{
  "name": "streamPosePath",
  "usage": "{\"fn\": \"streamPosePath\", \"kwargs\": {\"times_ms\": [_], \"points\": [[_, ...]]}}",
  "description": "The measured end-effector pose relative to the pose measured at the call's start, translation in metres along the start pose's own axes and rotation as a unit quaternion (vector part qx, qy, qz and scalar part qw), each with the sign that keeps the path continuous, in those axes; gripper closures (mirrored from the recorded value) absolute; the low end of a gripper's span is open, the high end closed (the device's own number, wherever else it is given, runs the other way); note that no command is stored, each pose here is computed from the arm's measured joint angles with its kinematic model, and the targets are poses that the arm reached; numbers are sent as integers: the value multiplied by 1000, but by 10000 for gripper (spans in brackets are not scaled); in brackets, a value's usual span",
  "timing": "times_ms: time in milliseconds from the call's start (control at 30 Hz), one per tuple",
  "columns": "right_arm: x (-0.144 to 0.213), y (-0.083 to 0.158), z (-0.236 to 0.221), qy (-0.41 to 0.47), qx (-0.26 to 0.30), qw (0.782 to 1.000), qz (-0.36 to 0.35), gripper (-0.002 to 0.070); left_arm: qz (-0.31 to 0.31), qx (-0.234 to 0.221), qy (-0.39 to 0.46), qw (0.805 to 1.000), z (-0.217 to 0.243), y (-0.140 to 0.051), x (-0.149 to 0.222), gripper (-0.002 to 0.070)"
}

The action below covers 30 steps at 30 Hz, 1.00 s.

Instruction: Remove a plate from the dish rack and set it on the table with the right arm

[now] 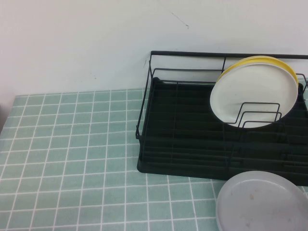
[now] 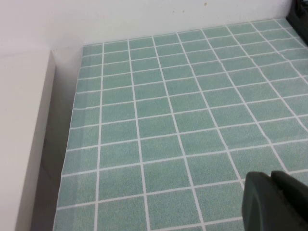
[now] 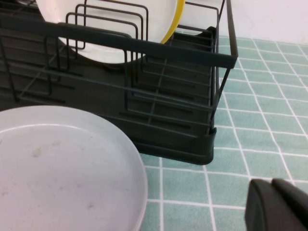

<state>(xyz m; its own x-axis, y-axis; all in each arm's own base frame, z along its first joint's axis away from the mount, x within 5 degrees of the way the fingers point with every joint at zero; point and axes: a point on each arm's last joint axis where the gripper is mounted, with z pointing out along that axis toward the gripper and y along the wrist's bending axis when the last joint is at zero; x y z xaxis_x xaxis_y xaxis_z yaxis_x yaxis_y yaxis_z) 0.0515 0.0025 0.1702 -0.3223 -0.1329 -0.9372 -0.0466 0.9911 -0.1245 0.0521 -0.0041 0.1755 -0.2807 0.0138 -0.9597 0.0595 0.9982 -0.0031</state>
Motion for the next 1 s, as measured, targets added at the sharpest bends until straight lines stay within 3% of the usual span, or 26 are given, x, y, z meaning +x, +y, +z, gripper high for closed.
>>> {"fn": "streamPosePath", "kwargs": {"times_ms": [1000], "points": [[0,0,0,-1,-2,1000,5,678,0,0,0,1000,0,0,0,678]]}}
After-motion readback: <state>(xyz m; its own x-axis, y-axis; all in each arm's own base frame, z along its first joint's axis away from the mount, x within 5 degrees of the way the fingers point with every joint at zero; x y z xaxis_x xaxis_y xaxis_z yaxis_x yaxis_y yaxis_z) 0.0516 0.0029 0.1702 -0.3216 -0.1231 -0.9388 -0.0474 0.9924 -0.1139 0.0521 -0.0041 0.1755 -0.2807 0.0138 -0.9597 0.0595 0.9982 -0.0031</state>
